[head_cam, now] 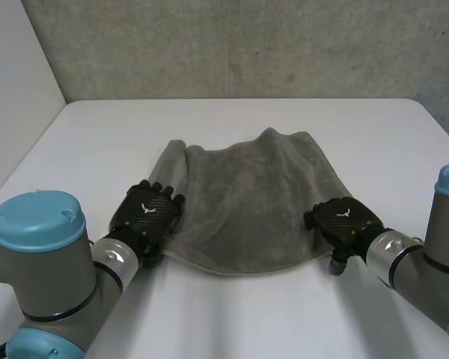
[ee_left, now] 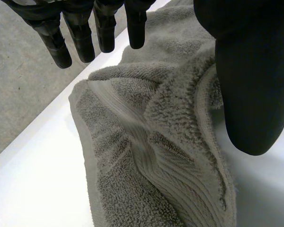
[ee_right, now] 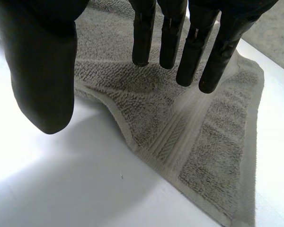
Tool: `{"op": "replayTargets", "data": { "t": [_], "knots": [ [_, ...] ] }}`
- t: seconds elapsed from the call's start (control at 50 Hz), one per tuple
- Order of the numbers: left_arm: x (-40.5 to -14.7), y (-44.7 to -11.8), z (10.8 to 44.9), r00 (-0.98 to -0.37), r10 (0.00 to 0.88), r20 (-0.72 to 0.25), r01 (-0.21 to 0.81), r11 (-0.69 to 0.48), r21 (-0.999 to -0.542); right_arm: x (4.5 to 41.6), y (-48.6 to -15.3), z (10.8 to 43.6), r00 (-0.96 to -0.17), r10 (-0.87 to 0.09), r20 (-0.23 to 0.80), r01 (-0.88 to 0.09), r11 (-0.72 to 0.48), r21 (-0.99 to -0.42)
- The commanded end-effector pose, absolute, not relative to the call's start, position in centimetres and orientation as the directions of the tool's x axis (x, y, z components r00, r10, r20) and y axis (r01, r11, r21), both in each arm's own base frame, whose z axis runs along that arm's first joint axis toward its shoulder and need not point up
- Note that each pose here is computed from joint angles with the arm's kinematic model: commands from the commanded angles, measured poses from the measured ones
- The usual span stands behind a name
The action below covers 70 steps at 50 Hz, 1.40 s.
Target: Fold the laundry
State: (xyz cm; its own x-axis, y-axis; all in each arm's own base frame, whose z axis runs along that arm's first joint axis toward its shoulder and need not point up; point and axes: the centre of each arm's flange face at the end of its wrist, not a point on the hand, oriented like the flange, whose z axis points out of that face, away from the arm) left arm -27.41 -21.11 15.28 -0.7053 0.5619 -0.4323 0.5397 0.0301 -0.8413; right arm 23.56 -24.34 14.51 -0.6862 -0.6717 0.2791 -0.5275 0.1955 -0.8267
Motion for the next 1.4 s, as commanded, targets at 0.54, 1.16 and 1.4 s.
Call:
{"op": "replayTargets", "data": {
  "t": [0.54,1.16,1.4],
  "knots": [
    [-27.4,-21.2,14.8,-0.708,0.567,-0.421,0.537,0.046,-0.842,23.0,-28.0,14.0,-0.800,-0.551,0.236,-0.362,0.129,-0.923],
    [-26.6,-23.5,13.7,-0.761,0.473,-0.444,0.530,0.057,-0.846,19.5,-30.6,15.8,-0.869,-0.433,0.238,-0.325,0.138,-0.936],
    [-26.5,-23.5,14.1,-0.762,0.470,-0.446,0.530,0.057,-0.846,19.6,-30.5,15.5,-0.867,-0.438,0.237,-0.327,0.143,-0.934]
  ]
}}
